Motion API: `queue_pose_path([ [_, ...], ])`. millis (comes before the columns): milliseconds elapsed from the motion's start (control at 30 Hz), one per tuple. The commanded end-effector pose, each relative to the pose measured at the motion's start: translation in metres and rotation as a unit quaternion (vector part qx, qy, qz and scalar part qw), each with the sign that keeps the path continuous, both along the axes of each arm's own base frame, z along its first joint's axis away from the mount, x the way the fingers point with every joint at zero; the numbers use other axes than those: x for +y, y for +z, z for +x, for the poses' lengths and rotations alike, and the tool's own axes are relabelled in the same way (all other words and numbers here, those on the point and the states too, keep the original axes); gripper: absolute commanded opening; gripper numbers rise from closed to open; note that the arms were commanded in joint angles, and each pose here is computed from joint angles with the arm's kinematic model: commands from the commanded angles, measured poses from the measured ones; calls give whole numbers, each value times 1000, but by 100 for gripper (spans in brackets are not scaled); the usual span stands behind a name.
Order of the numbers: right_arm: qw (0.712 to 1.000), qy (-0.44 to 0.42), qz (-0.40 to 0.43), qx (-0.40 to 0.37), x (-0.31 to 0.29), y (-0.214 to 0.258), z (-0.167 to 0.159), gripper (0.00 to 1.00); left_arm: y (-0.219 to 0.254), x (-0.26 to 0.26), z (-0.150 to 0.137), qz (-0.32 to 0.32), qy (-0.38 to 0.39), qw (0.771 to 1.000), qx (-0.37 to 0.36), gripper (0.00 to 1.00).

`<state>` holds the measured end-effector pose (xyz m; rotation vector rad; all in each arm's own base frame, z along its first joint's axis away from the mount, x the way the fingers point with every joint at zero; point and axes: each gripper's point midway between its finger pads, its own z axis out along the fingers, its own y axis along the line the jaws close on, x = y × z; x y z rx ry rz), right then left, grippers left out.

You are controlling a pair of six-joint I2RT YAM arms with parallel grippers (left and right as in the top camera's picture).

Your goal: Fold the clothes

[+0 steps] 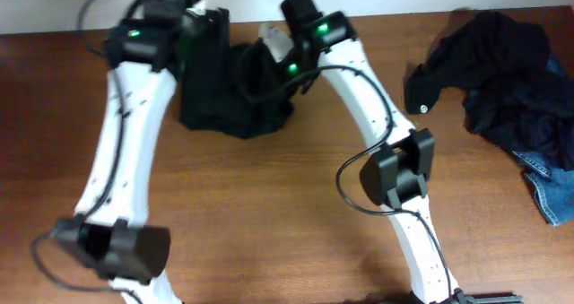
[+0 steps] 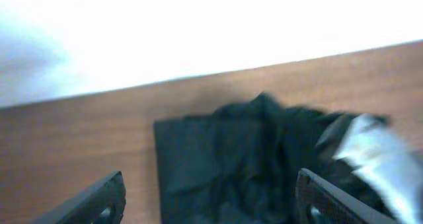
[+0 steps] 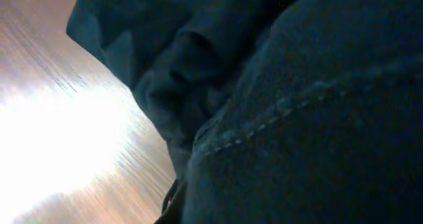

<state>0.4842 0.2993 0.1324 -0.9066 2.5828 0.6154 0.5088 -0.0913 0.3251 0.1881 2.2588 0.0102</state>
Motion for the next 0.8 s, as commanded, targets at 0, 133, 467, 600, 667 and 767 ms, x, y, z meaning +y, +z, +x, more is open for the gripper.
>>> queue_pose_path([
  [0,1000,8,7,-21,19,8,-1,4,30,6,-14,-16,1,1000,-27,82],
  [133,1000,-21,12,-6,12,11,2,4,38,19,-20,-12,10,999,-31,82],
  [467,995,-91,11,34,-66,51,-1,4,-6,33,-27,-3,20,999,43,83],
  [600,991,-111,14,71,-92,49,-7,4,-70,15,-25,-24,-12,992,122,83],
  [667,991,-112,13,74,-95,48,-7,4,-91,7,-23,-37,-26,988,148,82],
  [767,991,-107,10,75,-97,47,-9,4,-126,-12,-18,-55,-69,978,187,79],
])
